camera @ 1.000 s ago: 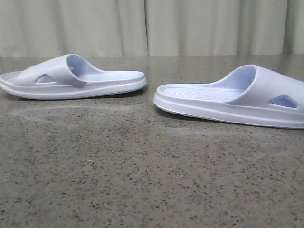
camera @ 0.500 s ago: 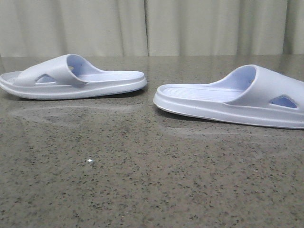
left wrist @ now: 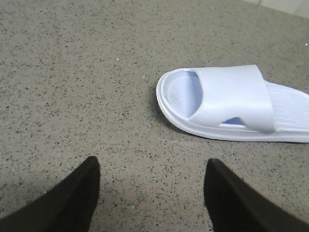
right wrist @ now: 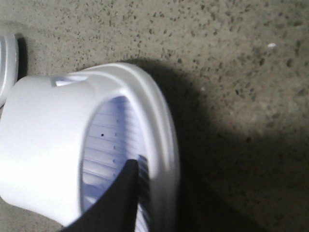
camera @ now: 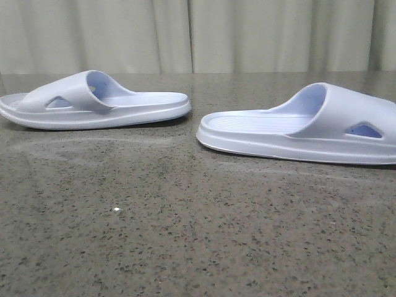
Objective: Insert blue slippers together front up
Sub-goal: 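Grasp each slipper's heel rim with the left and right grippers, then lift both slippers off the table and bring them toward each other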
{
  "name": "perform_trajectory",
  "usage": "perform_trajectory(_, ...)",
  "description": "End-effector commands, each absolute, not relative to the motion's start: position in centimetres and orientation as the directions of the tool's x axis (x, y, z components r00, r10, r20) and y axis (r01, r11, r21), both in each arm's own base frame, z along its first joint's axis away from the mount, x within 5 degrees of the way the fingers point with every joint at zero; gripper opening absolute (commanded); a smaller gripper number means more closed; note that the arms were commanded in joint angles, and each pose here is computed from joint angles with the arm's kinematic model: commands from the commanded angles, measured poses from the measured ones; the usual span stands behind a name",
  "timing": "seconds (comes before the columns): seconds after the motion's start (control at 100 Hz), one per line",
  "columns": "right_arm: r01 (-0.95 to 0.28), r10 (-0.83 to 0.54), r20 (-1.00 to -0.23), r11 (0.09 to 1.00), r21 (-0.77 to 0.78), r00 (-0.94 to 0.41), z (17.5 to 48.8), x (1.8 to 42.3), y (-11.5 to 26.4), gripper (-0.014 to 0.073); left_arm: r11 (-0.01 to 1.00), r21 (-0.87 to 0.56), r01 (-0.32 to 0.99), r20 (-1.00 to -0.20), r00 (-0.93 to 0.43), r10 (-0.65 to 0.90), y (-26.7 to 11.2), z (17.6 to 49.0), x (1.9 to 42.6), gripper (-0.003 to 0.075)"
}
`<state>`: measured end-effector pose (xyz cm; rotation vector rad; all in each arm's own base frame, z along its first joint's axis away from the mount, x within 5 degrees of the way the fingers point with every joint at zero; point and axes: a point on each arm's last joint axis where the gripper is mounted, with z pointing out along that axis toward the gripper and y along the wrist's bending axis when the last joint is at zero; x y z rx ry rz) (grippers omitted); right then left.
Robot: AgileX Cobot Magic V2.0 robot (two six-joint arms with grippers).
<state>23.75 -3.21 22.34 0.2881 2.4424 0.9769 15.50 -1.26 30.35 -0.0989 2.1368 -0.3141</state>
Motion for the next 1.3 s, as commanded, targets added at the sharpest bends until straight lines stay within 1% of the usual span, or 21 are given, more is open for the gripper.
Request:
perform_trajectory(0.0,-0.046,0.367,-0.41,0.697,0.716,-0.835,24.0,24.1,-3.1,-0.0105,0.959,-0.28,0.046,-0.84,-0.496,-0.222,-1.2,31.8,16.4,0.0415)
perform_trajectory(0.1,-0.049,0.366,-0.415,0.698,0.714,-0.833,24.2,24.2,-3.2,-0.0099,0.957,-0.288,0.04,-0.818,-0.53,-0.224,-1.2,31.8,17.8,0.0415)
perform_trajectory(0.23,-0.049,0.366,-0.415,0.698,0.714,-0.833,24.2,24.2,-3.2,-0.0099,0.943,-0.332,0.033,-0.776,-0.578,-0.253,-1.3,31.5,20.4,0.0415)
perform_trajectory(0.38,-0.049,0.366,-0.415,0.698,0.714,-0.833,24.2,24.2,-3.2,-0.0099,0.905,-0.417,0.09,-0.702,-0.664,-0.257,-2.0,30.7,23.4,0.0415)
perform_trajectory(0.44,-0.049,0.366,-0.415,0.698,0.714,-0.833,24.2,24.2,-3.2,-0.0099,0.87,-0.483,0.103,-0.657,-0.699,-0.282,-2.2,30.1,24.8,0.0415)
perform_trajectory(0.5,-0.049,0.366,-0.415,0.698,0.714,-0.833,24.2,24.2,-3.2,-0.0099,0.841,-0.529,0.118,-0.631,-0.717,-0.296,-1.8,29.5,25.9,0.0415)
perform_trajectory(0.63,-0.055,0.361,-0.422,0.702,0.71,-0.832,24.2,24.2,-3.2,-0.0099,0.741,-0.664,0.1,-0.558,-0.726,-0.402,-0.3,27.9,28.1,0.0415)
perform_trajectory(0.7,-0.061,0.356,-0.427,0.705,0.707,-0.831,24.2,24.2,-3.2,-0.0099,0.693,-0.714,0.105,-0.528,-0.73,-0.434,0.4,27.0,28.9,0.0415)
perform_trajectory(0.84,-0.061,0.356,-0.427,0.705,0.707,-0.831,24.2,24.2,-3.2,-0.0099,0.647,-0.752,0.126,-0.494,-0.757,-0.428,0.8,25.6,30.5,0.0415)
perform_trajectory(1.05,-0.062,0.355,-0.427,0.705,0.707,-0.831,24.2,24.2,-3.2,-0.0099,0.598,-0.786,0.158,-0.468,-0.784,-0.408,1.0,25.2,32.7,0.0415)
perform_trajectory(1.29,-0.062,0.356,-0.43,0.707,0.704,-0.83,24.1,24.2,-3.2,-0.0099,0.538,-0.826,0.166,-0.413,-0.829,-0.378,0.2,24.0,33.8,0.0406)
